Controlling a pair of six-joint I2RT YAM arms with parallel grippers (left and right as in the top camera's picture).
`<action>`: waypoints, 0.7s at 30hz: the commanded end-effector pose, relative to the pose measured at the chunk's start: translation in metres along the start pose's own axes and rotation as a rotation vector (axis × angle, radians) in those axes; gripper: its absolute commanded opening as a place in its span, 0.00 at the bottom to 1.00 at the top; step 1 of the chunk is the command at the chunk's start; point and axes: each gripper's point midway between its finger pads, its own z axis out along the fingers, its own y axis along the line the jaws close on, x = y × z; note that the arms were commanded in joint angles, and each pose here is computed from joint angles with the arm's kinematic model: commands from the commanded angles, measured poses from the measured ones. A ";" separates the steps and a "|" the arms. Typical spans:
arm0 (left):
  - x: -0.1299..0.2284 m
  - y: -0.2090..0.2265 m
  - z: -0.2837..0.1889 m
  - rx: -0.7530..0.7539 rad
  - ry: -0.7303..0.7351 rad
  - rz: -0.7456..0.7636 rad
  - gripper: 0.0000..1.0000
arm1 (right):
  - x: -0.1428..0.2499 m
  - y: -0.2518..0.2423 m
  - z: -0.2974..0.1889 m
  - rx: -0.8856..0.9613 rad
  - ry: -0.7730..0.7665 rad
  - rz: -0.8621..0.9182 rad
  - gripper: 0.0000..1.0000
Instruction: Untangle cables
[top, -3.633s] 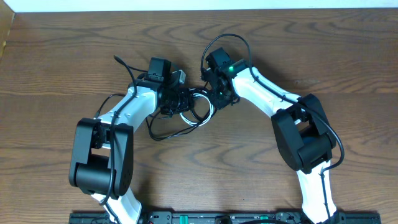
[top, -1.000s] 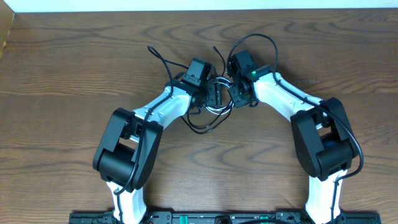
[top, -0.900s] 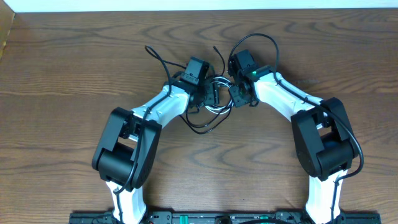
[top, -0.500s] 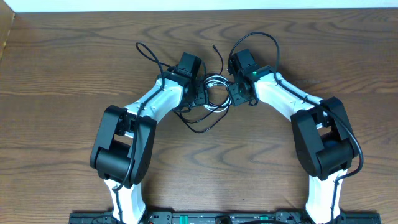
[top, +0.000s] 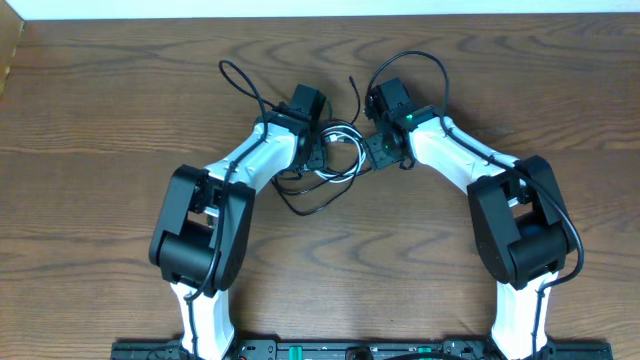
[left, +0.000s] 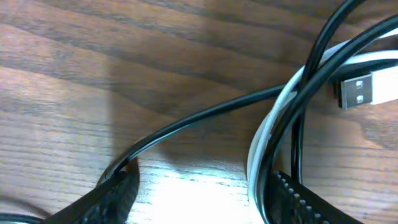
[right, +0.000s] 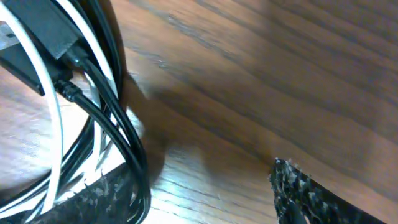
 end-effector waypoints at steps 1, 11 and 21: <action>0.028 0.035 0.031 -0.168 0.112 0.057 0.68 | 0.082 0.014 0.052 -0.001 0.252 -0.126 0.69; 0.080 0.090 0.061 -0.373 0.338 0.062 0.69 | 0.080 -0.021 0.049 0.200 0.247 -0.049 0.68; 0.088 0.125 0.061 -0.400 0.407 -0.020 0.73 | 0.092 -0.051 0.047 0.220 0.288 0.066 0.68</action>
